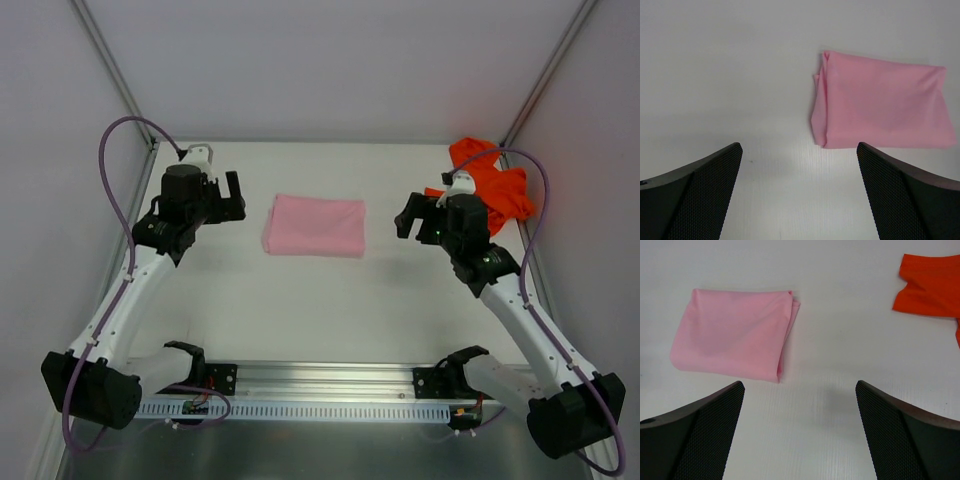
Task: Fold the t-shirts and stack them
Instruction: Put the neatly folded tshirt into the corner of the board with the left arm
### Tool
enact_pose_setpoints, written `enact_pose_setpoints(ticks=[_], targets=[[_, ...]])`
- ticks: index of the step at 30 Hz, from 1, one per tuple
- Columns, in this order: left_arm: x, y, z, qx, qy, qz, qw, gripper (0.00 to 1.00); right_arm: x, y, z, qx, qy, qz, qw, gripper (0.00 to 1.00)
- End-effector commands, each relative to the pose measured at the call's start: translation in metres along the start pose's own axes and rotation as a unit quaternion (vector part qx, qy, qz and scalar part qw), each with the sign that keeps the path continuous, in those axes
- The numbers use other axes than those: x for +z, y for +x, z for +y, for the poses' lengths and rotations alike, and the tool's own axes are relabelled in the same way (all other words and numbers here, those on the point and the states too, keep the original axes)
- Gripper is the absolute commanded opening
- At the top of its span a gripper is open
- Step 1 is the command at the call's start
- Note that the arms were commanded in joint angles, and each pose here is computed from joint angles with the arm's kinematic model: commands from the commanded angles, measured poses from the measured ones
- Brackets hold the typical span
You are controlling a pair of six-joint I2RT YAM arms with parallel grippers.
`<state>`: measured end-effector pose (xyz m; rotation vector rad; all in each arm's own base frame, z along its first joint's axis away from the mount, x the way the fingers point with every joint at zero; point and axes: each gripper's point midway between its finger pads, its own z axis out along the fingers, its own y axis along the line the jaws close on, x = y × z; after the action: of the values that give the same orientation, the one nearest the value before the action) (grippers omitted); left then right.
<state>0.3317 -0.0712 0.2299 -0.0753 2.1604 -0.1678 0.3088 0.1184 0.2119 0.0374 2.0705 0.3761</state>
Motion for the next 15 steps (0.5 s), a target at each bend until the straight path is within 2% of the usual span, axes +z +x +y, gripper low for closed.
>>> enact_pose_setpoints(ticks=[1, 3, 5, 9, 15], targets=[[-0.001, 0.001, -0.014, 0.016, 0.051, -0.016, 0.998, 0.99, -0.003, -0.011, -0.010, 0.012, 0.028, -0.033, 0.999, 0.96], [0.001, 0.004, -0.039, -0.006, 0.120, -0.023, 0.992, 0.98, -0.004, -0.008, -0.013, 0.032, 0.033, -0.048, 0.998, 0.96], [0.013, 0.028, -0.052, -0.048, 0.153, 0.007, 0.987, 0.95, -0.009, -0.011, -0.016, 0.044, 0.036, -0.069, 0.996, 0.96], [0.045, 0.055, -0.056, -0.091, 0.154, 0.043, 0.983, 0.94, -0.010, 0.000, -0.017, 0.046, 0.034, -0.053, 0.997, 0.96], [0.089, 0.069, -0.063, -0.102, 0.155, 0.080, 0.979, 0.94, -0.007, 0.006, -0.016, 0.048, 0.030, -0.044, 0.997, 0.96]])
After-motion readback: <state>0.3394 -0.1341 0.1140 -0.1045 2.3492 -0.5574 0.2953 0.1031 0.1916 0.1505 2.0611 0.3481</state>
